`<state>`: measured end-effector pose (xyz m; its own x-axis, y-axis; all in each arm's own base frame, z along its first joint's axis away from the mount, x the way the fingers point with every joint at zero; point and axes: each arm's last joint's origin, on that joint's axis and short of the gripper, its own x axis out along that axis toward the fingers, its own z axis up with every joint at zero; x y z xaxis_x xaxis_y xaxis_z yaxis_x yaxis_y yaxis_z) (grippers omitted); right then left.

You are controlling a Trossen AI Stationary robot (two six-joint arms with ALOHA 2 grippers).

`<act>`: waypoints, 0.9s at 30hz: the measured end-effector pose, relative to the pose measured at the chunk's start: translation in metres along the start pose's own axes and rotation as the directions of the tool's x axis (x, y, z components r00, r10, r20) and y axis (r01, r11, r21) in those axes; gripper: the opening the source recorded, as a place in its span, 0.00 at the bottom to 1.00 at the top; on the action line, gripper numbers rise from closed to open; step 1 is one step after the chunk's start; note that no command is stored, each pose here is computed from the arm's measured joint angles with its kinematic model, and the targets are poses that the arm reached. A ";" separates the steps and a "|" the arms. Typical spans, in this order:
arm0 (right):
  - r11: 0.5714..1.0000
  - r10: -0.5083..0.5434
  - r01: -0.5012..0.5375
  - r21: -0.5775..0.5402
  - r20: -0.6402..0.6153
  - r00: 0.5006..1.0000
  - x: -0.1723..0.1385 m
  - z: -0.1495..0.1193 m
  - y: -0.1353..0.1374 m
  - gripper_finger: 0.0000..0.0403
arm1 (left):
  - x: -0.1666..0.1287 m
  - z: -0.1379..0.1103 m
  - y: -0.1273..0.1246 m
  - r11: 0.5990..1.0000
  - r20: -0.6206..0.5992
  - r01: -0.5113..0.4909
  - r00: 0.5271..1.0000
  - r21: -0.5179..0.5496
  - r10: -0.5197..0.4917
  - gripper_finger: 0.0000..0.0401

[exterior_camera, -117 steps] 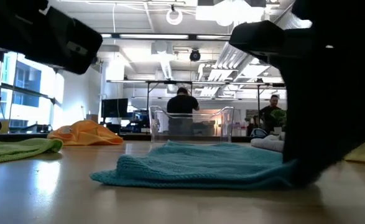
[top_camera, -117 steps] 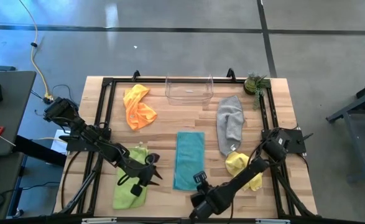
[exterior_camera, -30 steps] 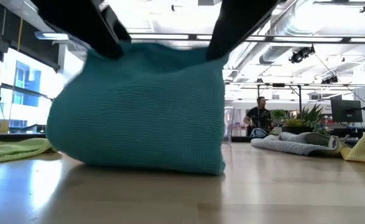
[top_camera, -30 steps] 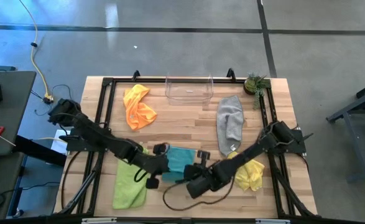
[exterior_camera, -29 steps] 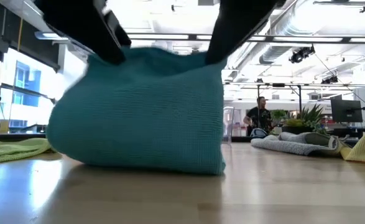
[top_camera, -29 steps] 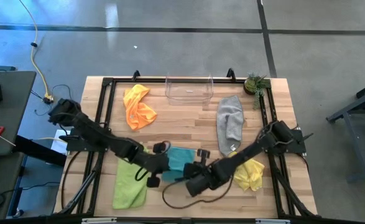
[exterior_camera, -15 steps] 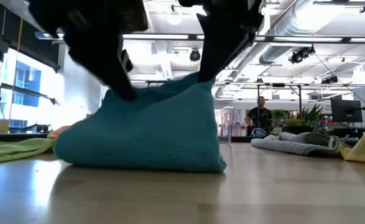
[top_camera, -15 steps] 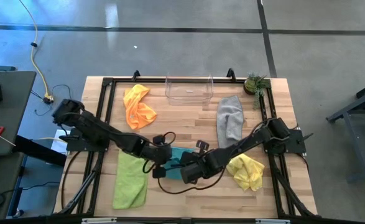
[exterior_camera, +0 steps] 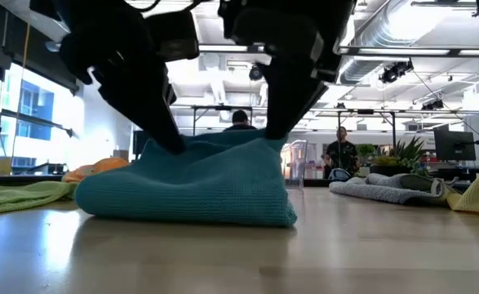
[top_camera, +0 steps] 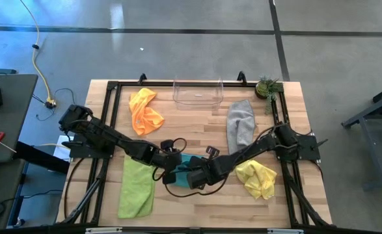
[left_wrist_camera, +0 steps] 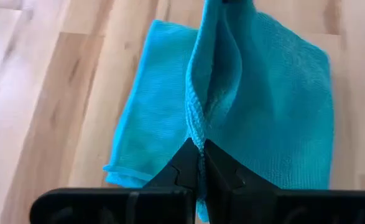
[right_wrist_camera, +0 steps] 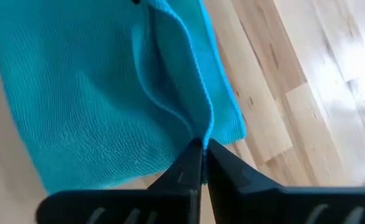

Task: Fold microfiber towels
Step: Fold the blue towel on the table

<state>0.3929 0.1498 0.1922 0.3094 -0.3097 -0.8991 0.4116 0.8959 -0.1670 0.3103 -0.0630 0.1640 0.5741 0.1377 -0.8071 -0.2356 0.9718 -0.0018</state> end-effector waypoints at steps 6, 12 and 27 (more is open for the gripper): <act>0.998 -0.050 0.050 0.026 -0.002 0.999 0.000 0.001 -0.005 0.21 | 0.002 0.003 0.006 1.000 0.004 -0.014 1.000 -0.017 0.014 0.00; 0.995 -0.095 0.095 0.032 -0.024 0.995 -0.017 -0.003 -0.004 0.40 | 0.003 0.004 0.010 1.000 0.003 -0.011 1.000 -0.020 0.011 0.00; 0.996 -0.090 0.089 -0.007 -0.021 0.996 -0.031 -0.012 0.006 0.07 | 0.011 -0.001 0.011 1.000 -0.046 -0.012 0.999 0.004 0.012 0.19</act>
<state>0.3756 0.1680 0.2140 0.2532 -0.3820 -0.8888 0.4314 0.8669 -0.2497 0.3130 -0.0512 0.1549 0.5344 0.1407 -0.8334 -0.2391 0.9709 0.0106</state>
